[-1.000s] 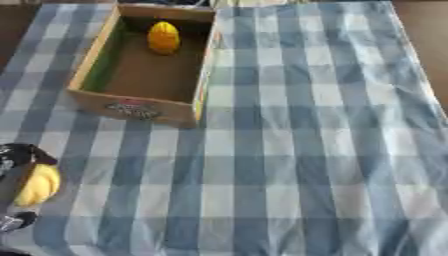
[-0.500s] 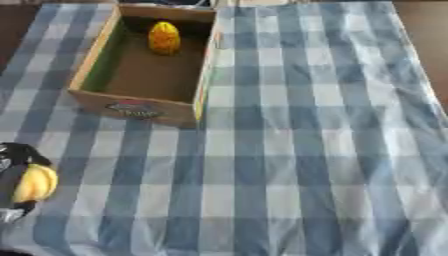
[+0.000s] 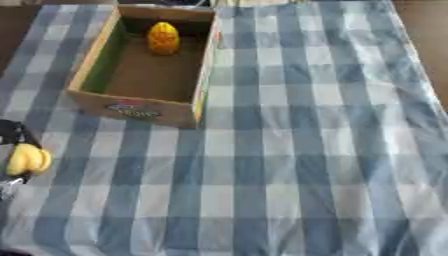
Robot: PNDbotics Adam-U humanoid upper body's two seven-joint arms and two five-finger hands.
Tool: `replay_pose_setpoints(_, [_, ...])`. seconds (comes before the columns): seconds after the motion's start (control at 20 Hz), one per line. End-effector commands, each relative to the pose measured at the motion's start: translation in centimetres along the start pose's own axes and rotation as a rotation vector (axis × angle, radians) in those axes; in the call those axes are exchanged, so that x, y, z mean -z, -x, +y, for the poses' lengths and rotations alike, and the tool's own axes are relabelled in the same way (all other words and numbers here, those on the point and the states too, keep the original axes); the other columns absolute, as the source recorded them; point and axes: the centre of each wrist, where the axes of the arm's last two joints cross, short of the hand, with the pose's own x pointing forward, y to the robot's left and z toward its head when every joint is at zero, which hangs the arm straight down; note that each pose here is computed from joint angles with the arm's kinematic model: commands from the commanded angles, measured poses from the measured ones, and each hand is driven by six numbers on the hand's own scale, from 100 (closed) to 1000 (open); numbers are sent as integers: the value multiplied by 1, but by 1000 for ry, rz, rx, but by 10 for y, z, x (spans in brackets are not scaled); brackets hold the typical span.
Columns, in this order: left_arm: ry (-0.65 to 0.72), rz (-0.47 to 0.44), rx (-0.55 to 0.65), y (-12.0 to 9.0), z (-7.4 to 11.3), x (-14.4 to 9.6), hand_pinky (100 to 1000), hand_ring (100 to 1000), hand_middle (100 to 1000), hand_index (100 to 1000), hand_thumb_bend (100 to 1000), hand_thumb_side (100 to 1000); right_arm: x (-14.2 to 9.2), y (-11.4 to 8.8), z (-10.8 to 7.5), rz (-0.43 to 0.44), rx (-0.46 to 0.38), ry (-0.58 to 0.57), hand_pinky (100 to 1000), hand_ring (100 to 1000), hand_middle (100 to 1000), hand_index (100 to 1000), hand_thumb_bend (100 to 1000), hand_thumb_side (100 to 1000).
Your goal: Pick up objects on the table and place them in the box.
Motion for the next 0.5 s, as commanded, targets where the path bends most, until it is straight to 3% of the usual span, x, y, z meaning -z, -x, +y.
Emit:
replay_pose_setpoints(0.05, [-136,-27,87,5,43,3,720,698,662,706,100,100,5,-8,-3,-26,-12,-6,771,780,577,719,100,627])
replay_pose_setpoints(0.3, [-305,-122,73,-9,106,15,719,689,655,694,100,100,5,-8,-3,-24,-16,-14,771,780,577,718,100,625])
replay_pose_setpoints(0.5, [-340,-189,29,-28,140,22,714,687,651,693,100,108,5,-8,-2,-19,-16,-20,771,781,577,718,100,629])
